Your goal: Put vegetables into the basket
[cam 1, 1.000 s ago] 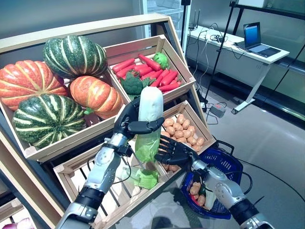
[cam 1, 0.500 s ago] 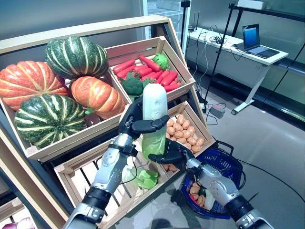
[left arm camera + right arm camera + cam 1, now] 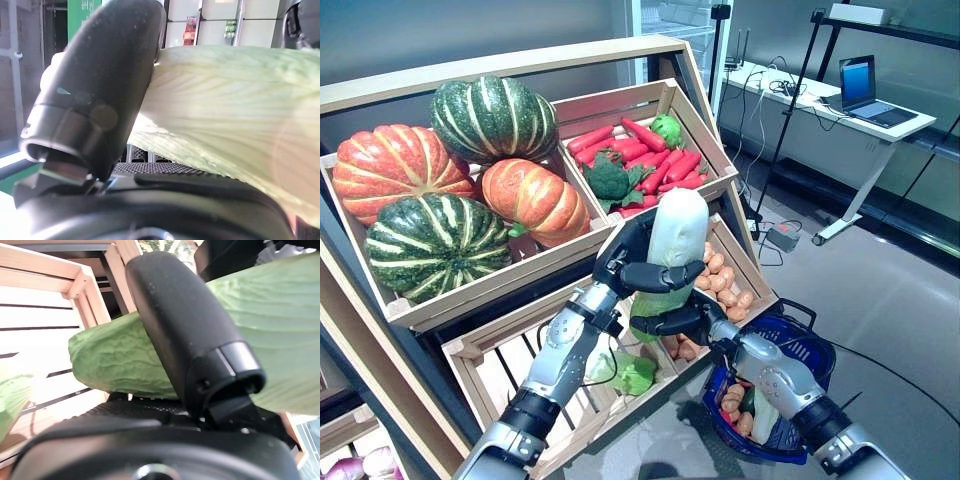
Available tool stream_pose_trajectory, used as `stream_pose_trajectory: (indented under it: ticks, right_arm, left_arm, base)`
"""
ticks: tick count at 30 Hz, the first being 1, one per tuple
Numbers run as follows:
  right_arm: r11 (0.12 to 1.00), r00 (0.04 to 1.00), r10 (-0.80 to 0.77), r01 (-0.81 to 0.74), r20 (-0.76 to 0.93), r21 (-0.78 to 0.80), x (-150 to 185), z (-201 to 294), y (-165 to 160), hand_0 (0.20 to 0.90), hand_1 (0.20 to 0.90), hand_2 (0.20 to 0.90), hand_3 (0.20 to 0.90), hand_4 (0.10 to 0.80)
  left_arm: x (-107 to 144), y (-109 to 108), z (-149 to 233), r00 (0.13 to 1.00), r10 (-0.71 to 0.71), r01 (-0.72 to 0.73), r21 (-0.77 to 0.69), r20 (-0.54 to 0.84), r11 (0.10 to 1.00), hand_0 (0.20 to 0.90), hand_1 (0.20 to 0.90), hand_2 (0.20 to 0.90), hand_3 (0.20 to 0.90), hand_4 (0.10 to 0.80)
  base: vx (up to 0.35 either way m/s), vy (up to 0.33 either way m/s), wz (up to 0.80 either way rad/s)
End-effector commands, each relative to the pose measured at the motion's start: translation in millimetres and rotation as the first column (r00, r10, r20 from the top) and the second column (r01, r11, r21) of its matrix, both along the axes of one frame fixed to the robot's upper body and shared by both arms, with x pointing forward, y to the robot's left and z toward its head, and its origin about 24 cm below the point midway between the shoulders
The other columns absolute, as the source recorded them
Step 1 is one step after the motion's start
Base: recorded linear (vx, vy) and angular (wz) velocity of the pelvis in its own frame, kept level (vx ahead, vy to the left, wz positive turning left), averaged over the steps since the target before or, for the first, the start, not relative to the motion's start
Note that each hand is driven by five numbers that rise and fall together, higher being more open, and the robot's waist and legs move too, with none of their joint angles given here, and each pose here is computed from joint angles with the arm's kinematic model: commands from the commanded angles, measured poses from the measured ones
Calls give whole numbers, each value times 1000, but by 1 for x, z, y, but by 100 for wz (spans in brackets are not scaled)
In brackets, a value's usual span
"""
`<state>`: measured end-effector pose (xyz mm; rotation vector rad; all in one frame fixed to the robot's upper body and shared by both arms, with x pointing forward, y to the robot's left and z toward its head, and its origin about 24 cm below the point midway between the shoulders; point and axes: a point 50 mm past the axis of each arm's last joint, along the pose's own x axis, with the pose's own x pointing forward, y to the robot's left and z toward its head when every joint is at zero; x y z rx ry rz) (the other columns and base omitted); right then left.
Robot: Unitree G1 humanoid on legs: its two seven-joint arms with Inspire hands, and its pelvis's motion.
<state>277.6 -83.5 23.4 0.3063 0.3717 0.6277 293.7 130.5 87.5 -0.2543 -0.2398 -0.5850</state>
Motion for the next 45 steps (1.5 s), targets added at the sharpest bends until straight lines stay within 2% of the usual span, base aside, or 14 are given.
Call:
stream_pose_trajectory:
  ticks: [1, 7, 12, 13, 14, 15, 29, 30, 31, 40, 45]
  right_arm:
    - [937, 938, -22, -102, 345, 335, 42, 122, 32, 900, 900, 900, 900, 800]
    - [908, 940, -42, -106, 339, 406, 46, 129, 28, 900, 900, 900, 900, 800]
    - [888, 928, -57, -121, 368, 444, 48, 143, 26, 900, 900, 900, 900, 800]
    - [882, 927, -59, -125, 370, 454, 48, 144, 26, 538, 538, 538, 538, 558]
    - [875, 926, -64, -127, 371, 468, 48, 145, 25, 458, 458, 458, 458, 505]
    - [867, 924, -70, -130, 376, 482, 48, 147, 24, 300, 300, 300, 300, 400]
    - [838, 924, -94, -129, 372, 531, 46, 147, 22, 300, 300, 300, 300, 400]
    - [836, 925, -95, -126, 367, 533, 46, 146, 21, 300, 300, 300, 300, 400]
    - [835, 928, -96, -123, 361, 537, 46, 145, 20, 300, 300, 300, 300, 400]
    - [837, 947, -112, -73, 300, 543, 45, 126, 17, 300, 300, 300, 300, 400]
    - [852, 962, -173, 39, 211, 523, 40, 95, -1, 300, 300, 300, 300, 400]
  left_arm:
    - [11, -40, 36, 961, -218, 226, -27, 169, 974, 300, 300, 300, 300, 400]
    - [4, -49, 26, 946, -283, 284, 20, 157, 959, 300, 300, 300, 300, 400]
    - [3, -46, 17, 947, -295, 292, 38, 128, 956, 300, 300, 300, 300, 400]
    - [2, -45, 15, 948, -295, 292, 36, 123, 956, 300, 300, 300, 300, 400]
    - [2, -45, 14, 948, -295, 293, 36, 120, 956, 300, 300, 300, 300, 400]
    - [1, -45, 13, 948, -296, 294, 34, 117, 955, 300, 300, 300, 300, 400]
    - [-1, -42, 6, 960, -267, 268, 2, 87, 963, 300, 300, 300, 300, 400]
    - [0, -41, 6, 963, -257, 258, 3, 80, 966, 481, 481, 481, 481, 521]
    - [0, -39, 5, 964, -254, 255, -2, 72, 967, 900, 900, 900, 900, 800]
    - [3, -31, 3, 980, -192, 193, -21, 58, 981, 900, 900, 900, 900, 800]
    - [2, -15, -2, 992, -123, 124, -24, 39, 992, 900, 900, 900, 900, 800]
  base:
    - [0, 0, 0]
    - [0, 0, 0]
    - [0, 0, 0]
    - [0, 0, 0]
    - [0, 0, 0]
    - [0, 0, 0]
    - [0, 0, 0]
    - [0, 0, 0]
    - [0, 0, 0]
    - [0, 0, 0]
    - [0, 0, 0]
